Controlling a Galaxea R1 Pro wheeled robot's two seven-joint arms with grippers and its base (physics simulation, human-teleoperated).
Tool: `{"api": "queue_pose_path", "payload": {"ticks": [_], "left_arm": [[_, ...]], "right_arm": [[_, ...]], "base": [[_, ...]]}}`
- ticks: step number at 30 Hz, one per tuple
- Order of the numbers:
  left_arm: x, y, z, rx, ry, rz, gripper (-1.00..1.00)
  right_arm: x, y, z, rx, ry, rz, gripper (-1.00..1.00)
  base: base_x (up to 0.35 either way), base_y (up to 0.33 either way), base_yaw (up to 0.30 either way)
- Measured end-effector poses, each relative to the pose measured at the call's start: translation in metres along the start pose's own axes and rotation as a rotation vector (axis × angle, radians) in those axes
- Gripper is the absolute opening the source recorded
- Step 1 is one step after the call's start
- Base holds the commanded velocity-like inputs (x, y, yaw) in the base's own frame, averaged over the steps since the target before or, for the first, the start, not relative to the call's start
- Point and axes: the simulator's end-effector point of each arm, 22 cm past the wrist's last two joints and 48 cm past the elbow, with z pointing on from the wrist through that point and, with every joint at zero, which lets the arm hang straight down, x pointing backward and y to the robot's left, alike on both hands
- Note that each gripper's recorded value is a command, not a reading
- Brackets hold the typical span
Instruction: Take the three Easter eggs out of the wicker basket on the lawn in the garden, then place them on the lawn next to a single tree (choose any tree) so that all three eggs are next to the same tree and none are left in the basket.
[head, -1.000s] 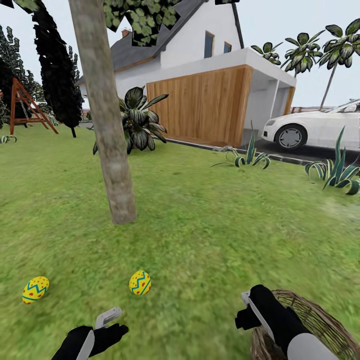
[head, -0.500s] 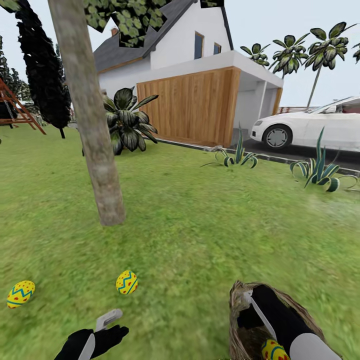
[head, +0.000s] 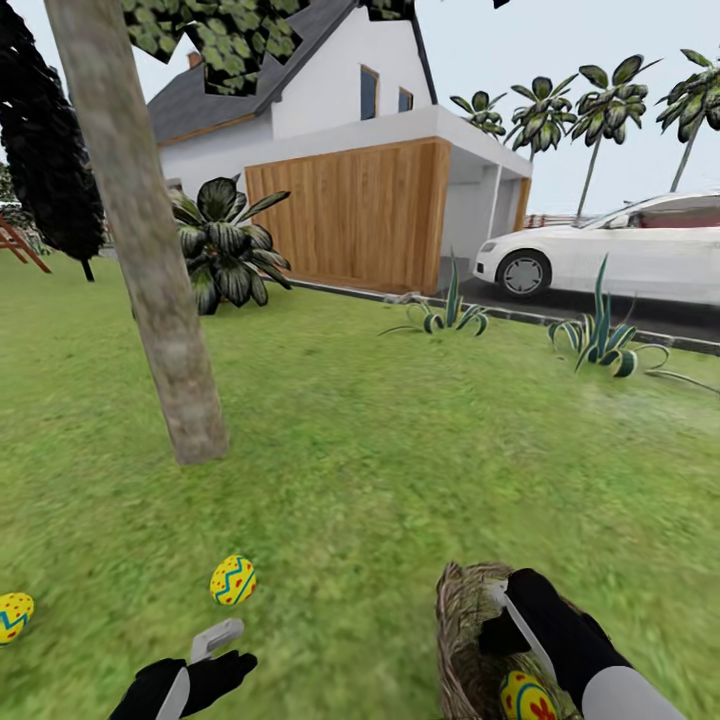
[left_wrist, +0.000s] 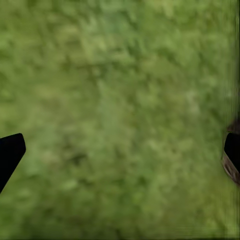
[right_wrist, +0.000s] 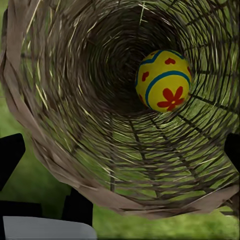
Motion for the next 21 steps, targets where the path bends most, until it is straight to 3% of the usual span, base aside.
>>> {"api": "queue_pose_path", "payload": {"ticks": [21], "left_arm": [[-0.0003, 0.0011, -0.0002, 0.001, -0.001, -0.003, 1.00]], "right_arm": [[-0.0002, -0.0002, 0.0000, -0.002, -0.001, 0.003, 1.00]], "base": [[0.000, 0.000, -0.019]]}}
